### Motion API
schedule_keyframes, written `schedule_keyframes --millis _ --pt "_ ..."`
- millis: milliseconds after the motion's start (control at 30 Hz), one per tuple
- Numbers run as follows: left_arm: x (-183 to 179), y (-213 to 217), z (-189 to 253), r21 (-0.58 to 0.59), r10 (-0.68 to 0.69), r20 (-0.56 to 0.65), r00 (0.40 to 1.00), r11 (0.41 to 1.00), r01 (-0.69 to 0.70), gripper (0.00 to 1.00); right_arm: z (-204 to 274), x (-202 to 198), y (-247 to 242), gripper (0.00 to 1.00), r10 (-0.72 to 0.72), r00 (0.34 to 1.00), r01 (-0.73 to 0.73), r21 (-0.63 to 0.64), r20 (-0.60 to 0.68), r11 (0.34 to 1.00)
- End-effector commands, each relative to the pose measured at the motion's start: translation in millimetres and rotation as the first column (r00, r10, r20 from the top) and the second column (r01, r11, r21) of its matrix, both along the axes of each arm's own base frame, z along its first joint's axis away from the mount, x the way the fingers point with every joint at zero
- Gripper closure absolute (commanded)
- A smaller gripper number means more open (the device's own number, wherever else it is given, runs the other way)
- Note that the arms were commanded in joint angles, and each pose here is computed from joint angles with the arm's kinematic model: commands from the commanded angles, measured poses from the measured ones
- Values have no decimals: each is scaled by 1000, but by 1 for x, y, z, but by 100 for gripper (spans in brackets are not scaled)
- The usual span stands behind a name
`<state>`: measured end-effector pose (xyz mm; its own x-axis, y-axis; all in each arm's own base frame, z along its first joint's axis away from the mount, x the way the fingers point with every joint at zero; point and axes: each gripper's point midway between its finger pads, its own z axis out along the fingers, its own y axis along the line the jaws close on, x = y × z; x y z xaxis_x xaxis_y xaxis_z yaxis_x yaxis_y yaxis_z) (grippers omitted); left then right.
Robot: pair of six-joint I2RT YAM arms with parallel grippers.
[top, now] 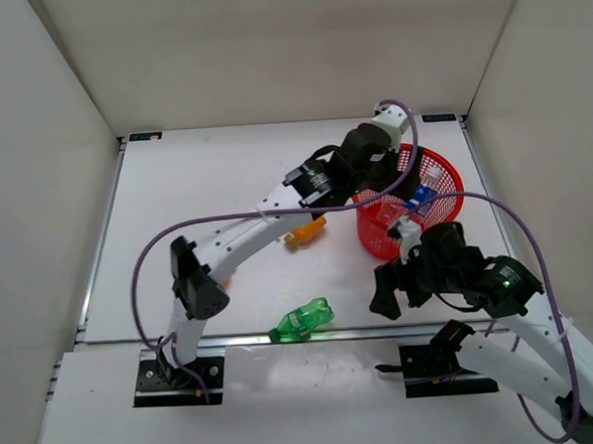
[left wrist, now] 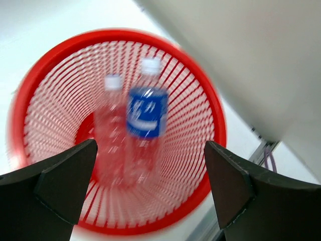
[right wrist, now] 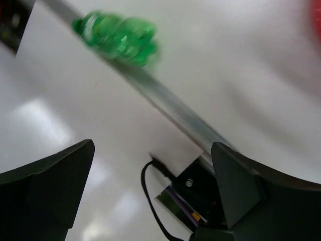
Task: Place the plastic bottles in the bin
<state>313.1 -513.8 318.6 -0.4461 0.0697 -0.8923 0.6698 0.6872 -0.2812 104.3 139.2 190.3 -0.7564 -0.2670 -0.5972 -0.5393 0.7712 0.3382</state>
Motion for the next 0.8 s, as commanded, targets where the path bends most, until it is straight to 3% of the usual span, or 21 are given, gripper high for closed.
schedule_keyframes --millis 0,100,133,200,233,300,333,400,433,600,733,767 --pt "-15 75 52 31 86 53 995 996 -87 1 -2 -17 42 0 132 991 -130 88 -21 988" --pt "-18 154 -13 228 229 -33 973 949 -216 1 -13 -22 74 1 245 970 -245 19 4 969" --pt "-23 178 -2 198 270 -41 962 946 -257 2 -9 -21 82 1 277 960 -278 13 31 961" --pt "-30 240 -55 286 367 -143 919 904 -317 1 -14 -21 106 1 379 923 -378 -26 69 926" --pt "-39 262 -45 237 397 -161 903 904 -355 1 -10 -15 116 1 395 913 -396 -15 100 918" --pt "-53 324 -87 307 512 -219 831 844 -439 1 -21 -4 132 2 465 878 -461 -57 114 885" --pt "-61 343 -78 268 545 -218 810 831 -487 1 -17 2 141 1 482 862 -479 -56 155 876" --pt "-78 397 -103 341 653 -243 717 750 -567 2 -32 15 156 2 576 791 -556 -152 207 818" --pt "-83 416 -98 317 688 -239 685 722 -615 1 -30 16 166 2 603 761 -581 -162 241 798" --pt "-114 467 -106 344 765 -229 602 642 -685 1 -70 27 198 2 782 562 -726 -294 269 622" --pt "-122 459 -117 390 738 -243 630 669 -633 1 -96 11 207 1 863 408 -807 -323 299 494" --pt "-121 457 -118 395 733 -244 635 673 -625 2 -105 11 203 1 865 400 -810 -325 302 488"
